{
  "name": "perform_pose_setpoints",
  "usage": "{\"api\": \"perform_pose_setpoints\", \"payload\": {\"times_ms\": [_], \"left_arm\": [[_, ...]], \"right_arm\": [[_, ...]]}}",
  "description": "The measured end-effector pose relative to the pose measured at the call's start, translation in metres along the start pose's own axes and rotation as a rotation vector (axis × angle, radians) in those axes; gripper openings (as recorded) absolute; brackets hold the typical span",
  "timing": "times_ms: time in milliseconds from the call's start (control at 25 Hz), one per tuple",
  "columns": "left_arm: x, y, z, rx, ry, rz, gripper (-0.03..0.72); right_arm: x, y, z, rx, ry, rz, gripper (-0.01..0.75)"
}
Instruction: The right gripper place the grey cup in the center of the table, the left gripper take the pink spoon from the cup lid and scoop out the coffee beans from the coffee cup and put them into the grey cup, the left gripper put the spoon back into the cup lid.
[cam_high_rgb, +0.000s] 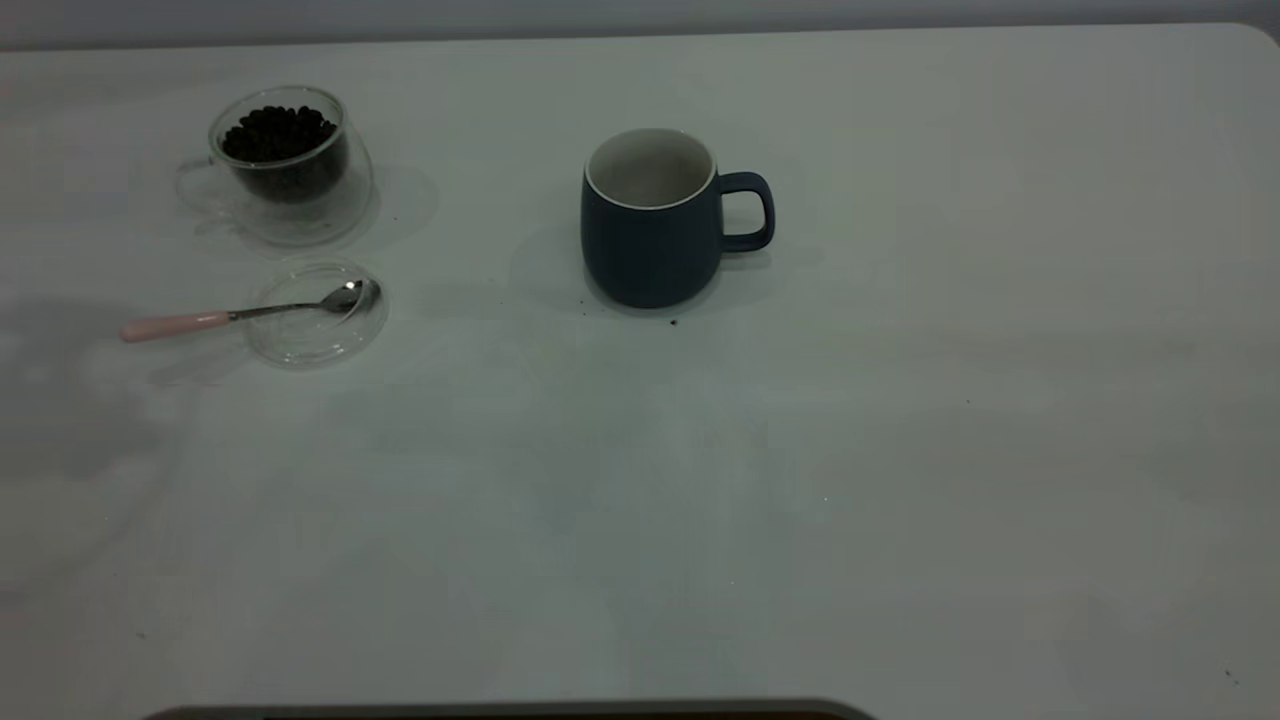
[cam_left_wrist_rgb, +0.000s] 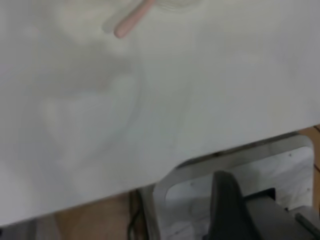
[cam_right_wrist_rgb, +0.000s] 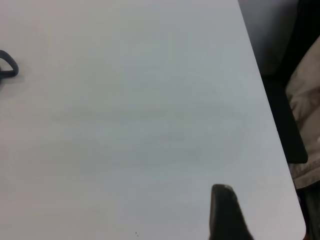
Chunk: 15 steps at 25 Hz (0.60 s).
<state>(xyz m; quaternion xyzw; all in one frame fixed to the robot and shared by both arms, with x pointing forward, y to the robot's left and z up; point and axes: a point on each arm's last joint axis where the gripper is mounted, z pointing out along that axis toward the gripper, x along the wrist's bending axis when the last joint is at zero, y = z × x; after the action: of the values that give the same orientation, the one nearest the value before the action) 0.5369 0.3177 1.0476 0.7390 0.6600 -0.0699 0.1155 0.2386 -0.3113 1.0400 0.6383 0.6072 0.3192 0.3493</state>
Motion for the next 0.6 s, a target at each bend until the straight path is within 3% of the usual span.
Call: {"api": "perform_pose_setpoints", "payload": {"times_ms": [240,600], "left_arm": [[-0.036,-0.044,-0.008,0.012,0.117,0.042,0.484],[-0.046,-0.142,-0.015,-0.071,0.184,0.064,0.484]], "right_arm": [[0.000,0.000,0.000,0.000,0.000,0.000,0.463],[0.000,0.000,0.000,0.000,0.000,0.000,0.463]]}}
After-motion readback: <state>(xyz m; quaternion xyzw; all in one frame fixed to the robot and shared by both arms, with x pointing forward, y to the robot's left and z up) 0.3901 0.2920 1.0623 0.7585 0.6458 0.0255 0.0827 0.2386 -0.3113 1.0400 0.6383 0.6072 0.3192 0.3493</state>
